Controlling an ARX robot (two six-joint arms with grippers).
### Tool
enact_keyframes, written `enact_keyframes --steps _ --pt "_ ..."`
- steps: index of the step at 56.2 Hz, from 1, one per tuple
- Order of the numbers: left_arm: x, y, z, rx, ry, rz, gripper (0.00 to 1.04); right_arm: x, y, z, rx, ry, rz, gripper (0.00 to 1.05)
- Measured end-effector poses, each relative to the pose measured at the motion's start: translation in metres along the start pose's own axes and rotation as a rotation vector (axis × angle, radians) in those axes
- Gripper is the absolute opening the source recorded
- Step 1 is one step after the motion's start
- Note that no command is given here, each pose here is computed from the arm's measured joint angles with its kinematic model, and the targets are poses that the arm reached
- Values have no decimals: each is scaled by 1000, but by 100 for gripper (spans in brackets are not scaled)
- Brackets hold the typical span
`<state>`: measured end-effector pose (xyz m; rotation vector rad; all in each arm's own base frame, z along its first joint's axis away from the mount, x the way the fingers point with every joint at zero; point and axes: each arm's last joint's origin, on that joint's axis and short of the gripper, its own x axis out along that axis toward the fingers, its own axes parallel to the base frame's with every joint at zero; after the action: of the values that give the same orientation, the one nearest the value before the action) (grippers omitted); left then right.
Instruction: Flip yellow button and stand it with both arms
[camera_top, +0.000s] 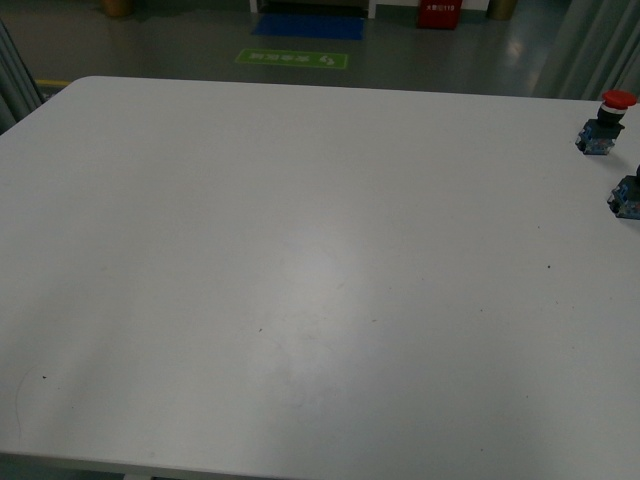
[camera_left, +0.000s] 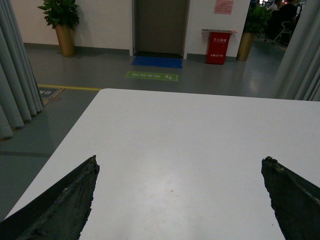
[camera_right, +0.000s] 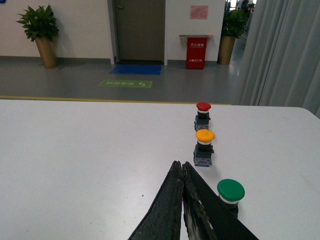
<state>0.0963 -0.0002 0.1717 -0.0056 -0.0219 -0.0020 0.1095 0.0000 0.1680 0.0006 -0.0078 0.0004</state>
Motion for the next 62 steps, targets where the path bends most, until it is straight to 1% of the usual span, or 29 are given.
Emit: enact_keyframes --steps 7,10,15,28,31,36,40,48,49,57,59,62 --pt "0 0 0 0 0 0 98 -3 0 -1 0 3 0 3" --pt "0 0 0 0 0 0 98 -9 0 -5 0 37 2 3" --pt "0 0 0 0 0 0 98 -12 0 -3 0 4 1 3" --pt "0 0 0 0 0 0 98 -12 0 -3 -1 6 1 4" --pt "0 0 0 0 0 0 98 -12 0 -3 -1 6 1 12" --pt "0 0 0 0 0 0 98 -12 0 -3 -1 6 1 31" --pt "0 0 0 0 0 0 98 -12 0 -3 -1 6 1 42" --pt "0 0 0 0 0 0 98 -12 0 -3 -1 7 1 72" --pt "0 0 0 0 0 0 98 -12 0 -3 -1 7 1 74" --pt "0 0 0 0 0 0 98 -12 0 -3 -1 7 1 98" --pt "0 0 0 0 0 0 98 -12 0 -3 0 7 1 99" --pt "0 0 0 0 0 0 98 -12 0 -3 0 7 1 97"
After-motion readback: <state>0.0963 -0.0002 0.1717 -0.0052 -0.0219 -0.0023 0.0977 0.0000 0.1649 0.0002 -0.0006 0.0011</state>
